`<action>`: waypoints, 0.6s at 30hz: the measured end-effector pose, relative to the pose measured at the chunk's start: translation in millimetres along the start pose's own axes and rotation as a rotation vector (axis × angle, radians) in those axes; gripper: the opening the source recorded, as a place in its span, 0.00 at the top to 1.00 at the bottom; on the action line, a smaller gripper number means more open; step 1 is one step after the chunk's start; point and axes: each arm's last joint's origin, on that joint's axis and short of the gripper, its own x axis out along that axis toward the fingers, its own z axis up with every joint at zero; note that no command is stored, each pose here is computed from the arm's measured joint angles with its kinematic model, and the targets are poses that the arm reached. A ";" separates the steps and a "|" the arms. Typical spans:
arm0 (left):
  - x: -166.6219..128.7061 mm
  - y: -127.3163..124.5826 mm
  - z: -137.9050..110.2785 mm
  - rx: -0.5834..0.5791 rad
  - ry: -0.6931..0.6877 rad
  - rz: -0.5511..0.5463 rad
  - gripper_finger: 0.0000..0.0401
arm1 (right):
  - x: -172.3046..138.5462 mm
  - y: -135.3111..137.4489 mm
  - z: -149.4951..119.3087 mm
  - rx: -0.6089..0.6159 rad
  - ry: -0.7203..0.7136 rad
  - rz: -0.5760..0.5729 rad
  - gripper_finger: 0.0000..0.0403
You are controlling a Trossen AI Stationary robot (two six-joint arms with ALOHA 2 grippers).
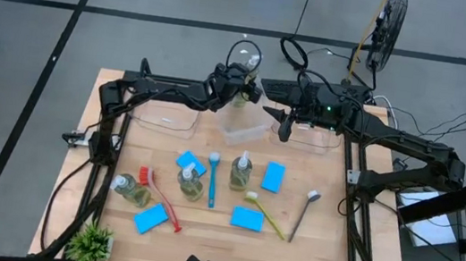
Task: Pick & Place Kitchen Sink Supplies
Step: Put the yellow soap dispenser into the white bin
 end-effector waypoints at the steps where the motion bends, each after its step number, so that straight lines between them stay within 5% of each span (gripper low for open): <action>1: -0.3 -0.3 0.5 0.001 -0.005 -0.002 0.46 | 0.0 0.0 0.0 0.000 0.000 0.000 0.61; 10: 1.2 1.5 -1.0 0.021 0.010 -0.030 0.45 | 0.0 0.0 0.0 0.010 0.000 0.000 0.61; 18: 1.5 2.2 -2.2 0.037 0.022 -0.029 0.33 | 0.0 0.0 0.0 0.011 0.000 0.000 0.61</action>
